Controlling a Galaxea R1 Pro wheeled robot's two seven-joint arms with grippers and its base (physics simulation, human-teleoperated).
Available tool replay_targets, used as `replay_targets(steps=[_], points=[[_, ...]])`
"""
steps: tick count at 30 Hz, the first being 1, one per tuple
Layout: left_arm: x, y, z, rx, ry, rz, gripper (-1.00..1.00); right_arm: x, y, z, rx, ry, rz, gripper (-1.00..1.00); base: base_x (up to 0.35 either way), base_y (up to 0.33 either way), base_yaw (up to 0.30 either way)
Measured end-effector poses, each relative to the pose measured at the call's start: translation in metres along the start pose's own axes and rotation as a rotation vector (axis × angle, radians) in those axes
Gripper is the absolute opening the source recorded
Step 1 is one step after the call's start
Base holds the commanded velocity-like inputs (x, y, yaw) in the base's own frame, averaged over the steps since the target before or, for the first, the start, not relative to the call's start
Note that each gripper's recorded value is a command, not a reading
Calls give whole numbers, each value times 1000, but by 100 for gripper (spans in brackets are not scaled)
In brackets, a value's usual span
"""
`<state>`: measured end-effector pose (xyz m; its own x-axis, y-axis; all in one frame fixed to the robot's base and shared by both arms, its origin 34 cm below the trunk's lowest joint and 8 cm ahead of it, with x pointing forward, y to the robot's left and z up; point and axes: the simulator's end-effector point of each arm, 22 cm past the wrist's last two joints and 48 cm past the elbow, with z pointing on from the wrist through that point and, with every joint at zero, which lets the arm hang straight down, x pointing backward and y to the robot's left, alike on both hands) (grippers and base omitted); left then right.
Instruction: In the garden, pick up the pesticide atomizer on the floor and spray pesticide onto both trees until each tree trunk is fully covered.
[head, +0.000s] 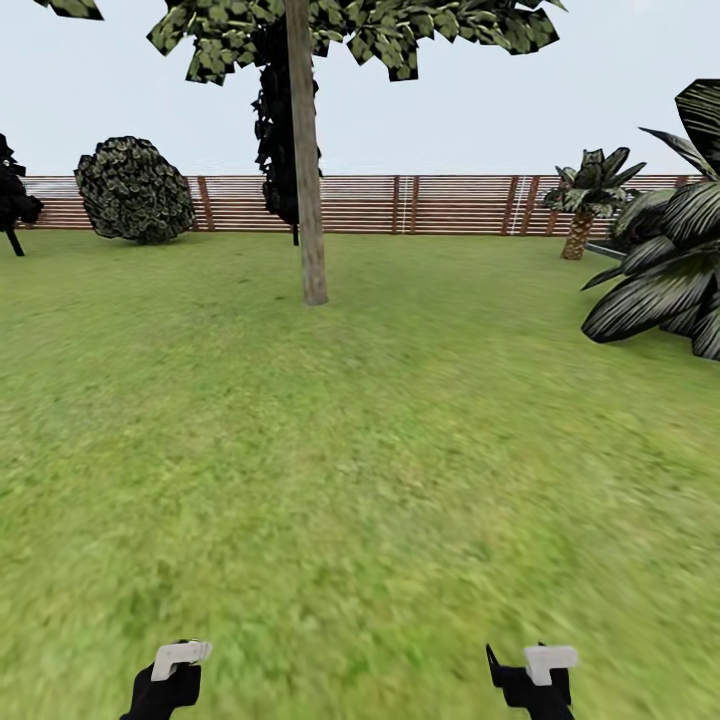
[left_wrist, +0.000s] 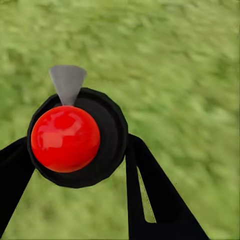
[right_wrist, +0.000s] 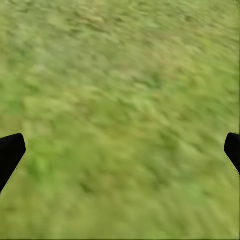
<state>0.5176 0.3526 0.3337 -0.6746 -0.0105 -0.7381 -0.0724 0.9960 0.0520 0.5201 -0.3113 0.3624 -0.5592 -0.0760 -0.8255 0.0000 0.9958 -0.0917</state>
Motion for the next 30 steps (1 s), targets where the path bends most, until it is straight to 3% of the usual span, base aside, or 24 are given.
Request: replay_targets(steps=[30], points=[[0,0,0,0,0,0,-100,0,0,0,0,0,0,100,340,0,0]])
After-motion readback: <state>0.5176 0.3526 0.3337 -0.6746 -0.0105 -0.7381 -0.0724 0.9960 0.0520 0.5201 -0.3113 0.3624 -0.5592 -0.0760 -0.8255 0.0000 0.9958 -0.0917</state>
